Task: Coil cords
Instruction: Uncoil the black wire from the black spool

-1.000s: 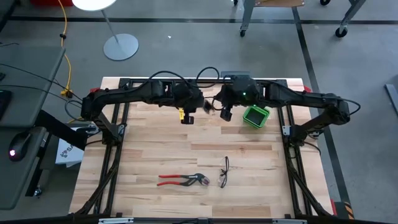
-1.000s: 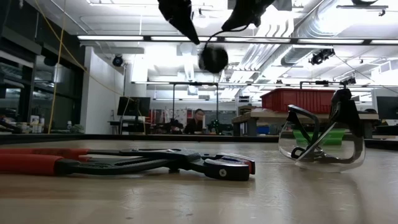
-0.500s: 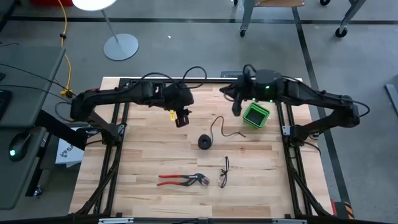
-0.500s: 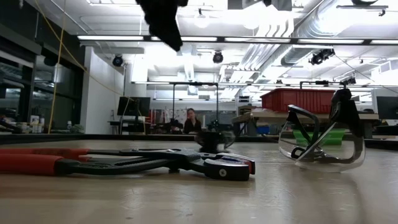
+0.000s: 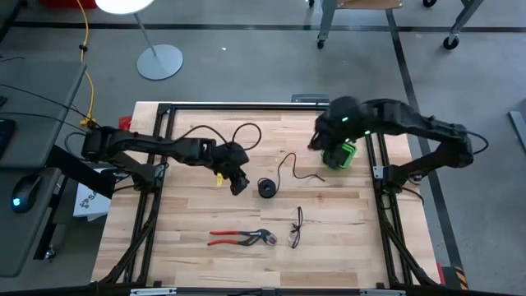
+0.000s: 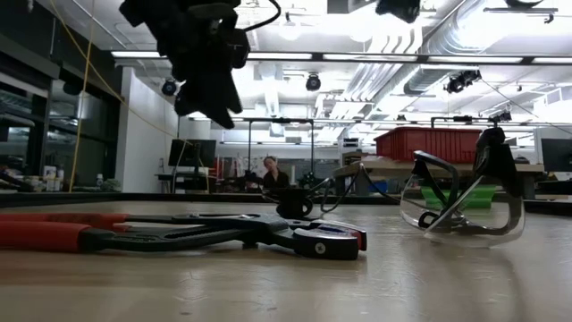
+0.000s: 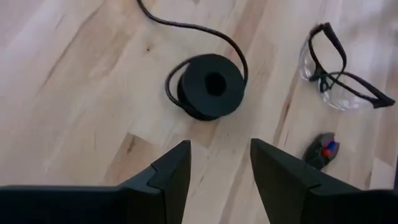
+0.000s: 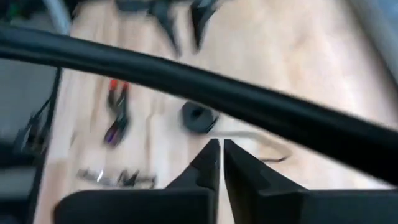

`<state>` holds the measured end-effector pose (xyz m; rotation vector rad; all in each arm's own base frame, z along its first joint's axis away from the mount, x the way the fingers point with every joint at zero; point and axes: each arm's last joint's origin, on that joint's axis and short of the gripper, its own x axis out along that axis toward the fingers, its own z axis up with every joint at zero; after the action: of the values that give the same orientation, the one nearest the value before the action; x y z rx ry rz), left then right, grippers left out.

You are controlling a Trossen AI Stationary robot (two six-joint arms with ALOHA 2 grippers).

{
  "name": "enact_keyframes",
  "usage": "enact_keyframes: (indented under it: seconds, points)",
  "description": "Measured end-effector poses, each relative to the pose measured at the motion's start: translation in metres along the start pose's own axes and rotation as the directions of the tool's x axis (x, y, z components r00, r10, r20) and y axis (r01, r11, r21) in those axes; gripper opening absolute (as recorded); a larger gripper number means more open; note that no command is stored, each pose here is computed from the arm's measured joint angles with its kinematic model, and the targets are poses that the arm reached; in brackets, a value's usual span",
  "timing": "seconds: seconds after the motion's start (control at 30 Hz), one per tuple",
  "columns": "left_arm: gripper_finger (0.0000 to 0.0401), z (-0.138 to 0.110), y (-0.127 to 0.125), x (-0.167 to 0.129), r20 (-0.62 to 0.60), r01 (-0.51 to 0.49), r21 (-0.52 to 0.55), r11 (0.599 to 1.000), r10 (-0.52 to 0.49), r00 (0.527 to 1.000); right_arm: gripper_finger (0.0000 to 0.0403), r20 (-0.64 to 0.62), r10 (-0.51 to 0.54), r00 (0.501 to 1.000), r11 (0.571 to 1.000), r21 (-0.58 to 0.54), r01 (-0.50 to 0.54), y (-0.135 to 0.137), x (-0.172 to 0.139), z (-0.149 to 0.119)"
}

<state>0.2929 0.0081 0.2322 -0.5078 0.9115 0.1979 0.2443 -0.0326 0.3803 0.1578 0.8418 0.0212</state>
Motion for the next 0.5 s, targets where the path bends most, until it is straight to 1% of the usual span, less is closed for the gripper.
enact_keyframes:
  seconds: [0.07, 0.1, 0.13, 0.2, 0.23, 0.3, 0.33, 0.4, 0.43, 0.5]
  points:
    - [0.0161, -0.002, -0.001, 0.000, -0.013, -0.006, 0.007, 1.000, 0.006, 1.000, 0.0043, -0.078, 0.031, 0.996, 0.999, -0.027, -0.033, 0.000, 0.025, -0.004]
    - [0.0161, -0.003, 0.000, 0.000, -0.022, -0.011, 0.010, 1.000, 0.012, 1.000, 0.0059, -0.117, 0.036, 0.992, 0.999, -0.017, -0.039, -0.002, 0.039, -0.006]
    - [0.0161, -0.004, 0.000, 0.000, -0.030, -0.018, 0.010, 1.000, 0.018, 0.999, 0.0077, -0.143, 0.035, 0.989, 0.999, 0.020, -0.033, -0.005, 0.054, -0.008]
    - [0.0161, -0.005, 0.002, 0.000, -0.043, -0.040, 0.004, 0.999, 0.040, 0.998, 0.0114, -0.162, 0.012, 0.987, 0.986, 0.168, 0.015, -0.013, 0.082, -0.012]
    - [0.0161, -0.006, 0.003, 0.000, -0.048, -0.052, -0.002, 0.999, 0.052, 0.998, 0.0131, -0.177, 0.026, 0.984, 0.964, 0.263, 0.021, -0.018, 0.096, -0.017]
    - [0.0161, -0.007, 0.004, -0.002, -0.058, -0.062, -0.009, 0.998, 0.062, 0.996, 0.0162, -0.209, 0.114, 0.971, 0.897, 0.441, -0.010, -0.024, 0.123, -0.034]
    - [0.0161, -0.008, 0.005, -0.003, -0.065, -0.070, -0.009, 0.997, 0.069, 0.995, 0.0173, -0.209, 0.157, 0.965, 0.859, 0.511, -0.029, -0.026, 0.134, -0.043]
    - [0.0161, -0.009, 0.006, -0.005, -0.076, -0.085, 0.003, 0.996, 0.085, 0.993, 0.0187, -0.195, 0.202, 0.960, 0.781, 0.623, -0.038, -0.024, 0.151, -0.063]
    - [0.0161, -0.010, 0.006, -0.005, -0.085, -0.095, 0.014, 0.995, 0.096, 0.992, 0.0190, -0.163, 0.233, 0.959, 0.731, 0.679, -0.063, -0.022, 0.156, -0.071]
    - [0.0161, -0.012, 0.007, -0.006, -0.100, -0.107, 0.040, 0.993, 0.110, 0.989, 0.0192, -0.068, 0.275, 0.959, 0.618, 0.776, -0.122, -0.018, 0.169, -0.083]
